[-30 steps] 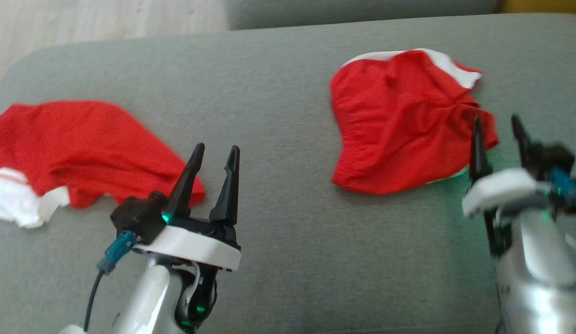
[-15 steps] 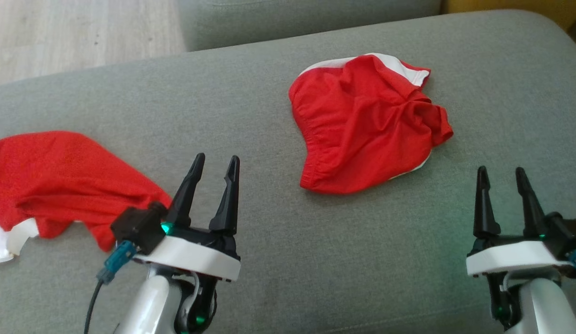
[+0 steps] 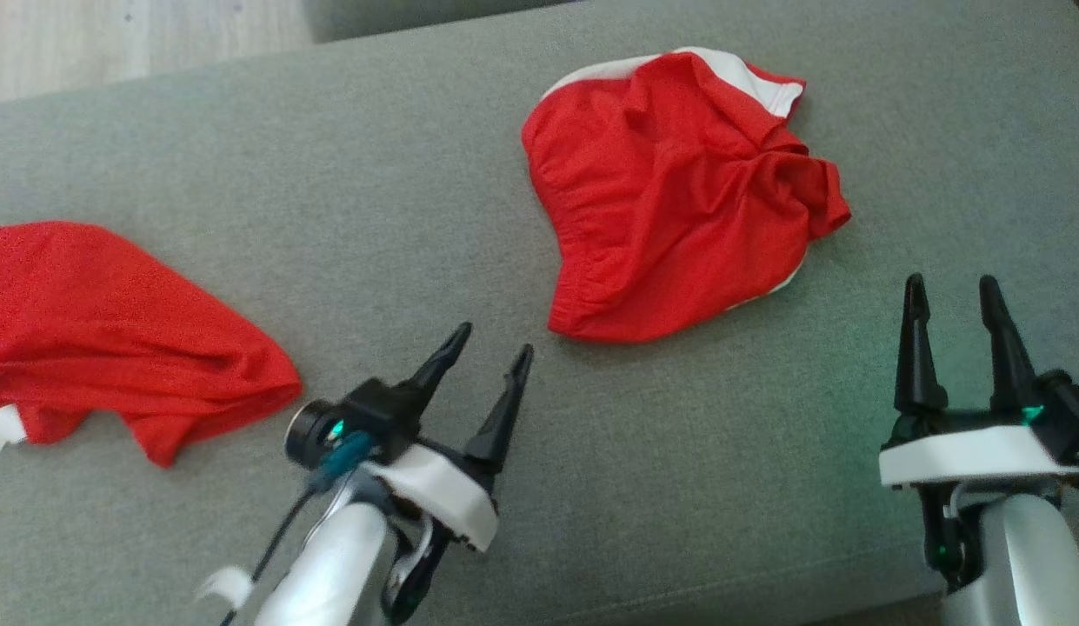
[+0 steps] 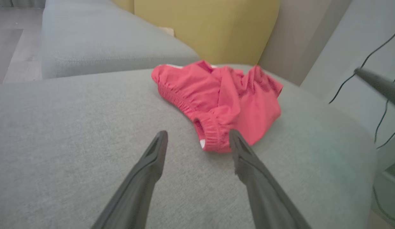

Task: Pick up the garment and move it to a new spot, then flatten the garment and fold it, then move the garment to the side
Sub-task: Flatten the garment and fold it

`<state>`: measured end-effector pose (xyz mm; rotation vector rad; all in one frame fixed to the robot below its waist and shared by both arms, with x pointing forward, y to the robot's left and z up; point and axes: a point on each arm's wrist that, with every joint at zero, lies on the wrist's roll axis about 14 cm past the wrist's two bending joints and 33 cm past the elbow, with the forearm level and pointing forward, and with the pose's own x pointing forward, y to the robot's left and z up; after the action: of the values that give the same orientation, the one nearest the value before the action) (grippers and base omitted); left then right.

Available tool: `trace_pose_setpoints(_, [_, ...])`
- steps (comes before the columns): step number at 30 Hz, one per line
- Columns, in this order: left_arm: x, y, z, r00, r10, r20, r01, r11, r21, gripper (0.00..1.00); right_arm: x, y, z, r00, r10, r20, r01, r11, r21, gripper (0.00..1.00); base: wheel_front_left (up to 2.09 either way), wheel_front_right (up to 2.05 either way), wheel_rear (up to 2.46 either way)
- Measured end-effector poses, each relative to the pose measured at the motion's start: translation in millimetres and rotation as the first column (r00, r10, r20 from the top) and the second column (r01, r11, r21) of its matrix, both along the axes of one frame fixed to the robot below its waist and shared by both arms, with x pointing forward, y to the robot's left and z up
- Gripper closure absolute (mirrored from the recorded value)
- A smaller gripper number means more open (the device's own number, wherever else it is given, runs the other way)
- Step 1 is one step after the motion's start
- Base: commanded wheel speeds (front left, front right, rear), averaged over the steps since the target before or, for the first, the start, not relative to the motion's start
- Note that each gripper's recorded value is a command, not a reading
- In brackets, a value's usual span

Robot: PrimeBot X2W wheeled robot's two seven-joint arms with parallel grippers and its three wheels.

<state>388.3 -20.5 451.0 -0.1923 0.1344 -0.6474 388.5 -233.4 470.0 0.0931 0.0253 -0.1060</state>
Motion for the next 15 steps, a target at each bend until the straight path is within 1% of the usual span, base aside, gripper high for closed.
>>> trace_pose_setpoints(3, [0.8,-16.8,-13.5,0.996,-0.092,0.005,0.091,0.993,0.076,0.0,3.5,-2.9,-0.3,1.0,-0.007,0.0,0.007,1.0,-0.005,0.0,0.0,0.0,0.0])
trace_pose_setpoints(5, [0.3,-25.5,-26.2,0.988,-0.155,0.001,0.153,0.978,0.139,0.0,4.0,-5.7,-2.1,1.0,-0.014,-0.006,0.014,1.0,-0.009,0.0,0.0,0.0,0.0])
trace_pose_setpoints(8, [2.0,-33.4,-44.9,0.975,-0.22,-0.015,0.218,0.951,0.221,0.0,4.7,-11.0,-3.8,1.0,-0.029,-0.011,0.029,1.0,-0.012,0.0,0.0,0.0,0.0])
trace_pose_setpoints(9, [3.5,-35.2,-49.6,0.972,-0.234,-0.02,0.232,0.943,0.24,0.0,4.6,-12.3,-4.1,0.999,-0.032,-0.012,0.032,0.999,-0.013,0.0,0.0,0.0,0.0])
trace_pose_setpoints(10, [3.5,-35.2,-49.6,0.972,-0.234,-0.02,0.232,0.943,0.24,0.0,4.6,-12.3,-4.1,0.999,-0.032,-0.012,0.032,0.999,-0.013,0.0,0.0,0.0,0.0])
trace_pose_setpoints(12, [7.0,-38.5,-58.0,0.965,-0.26,-0.029,0.258,0.927,0.273,0.0,5.0,-15.8,-4.3,0.999,-0.042,-0.013,0.042,0.999,-0.014,0.0,0.0,0.0,0.0])
trace_pose_setpoints(15, [16.0,-44.3,-60.1,0.961,-0.275,-0.025,0.27,0.92,0.283,0.0,6.1,-20.0,-3.8,0.999,-0.053,-0.012,0.053,0.998,-0.02,0.0,0.0,0.0,0.0])
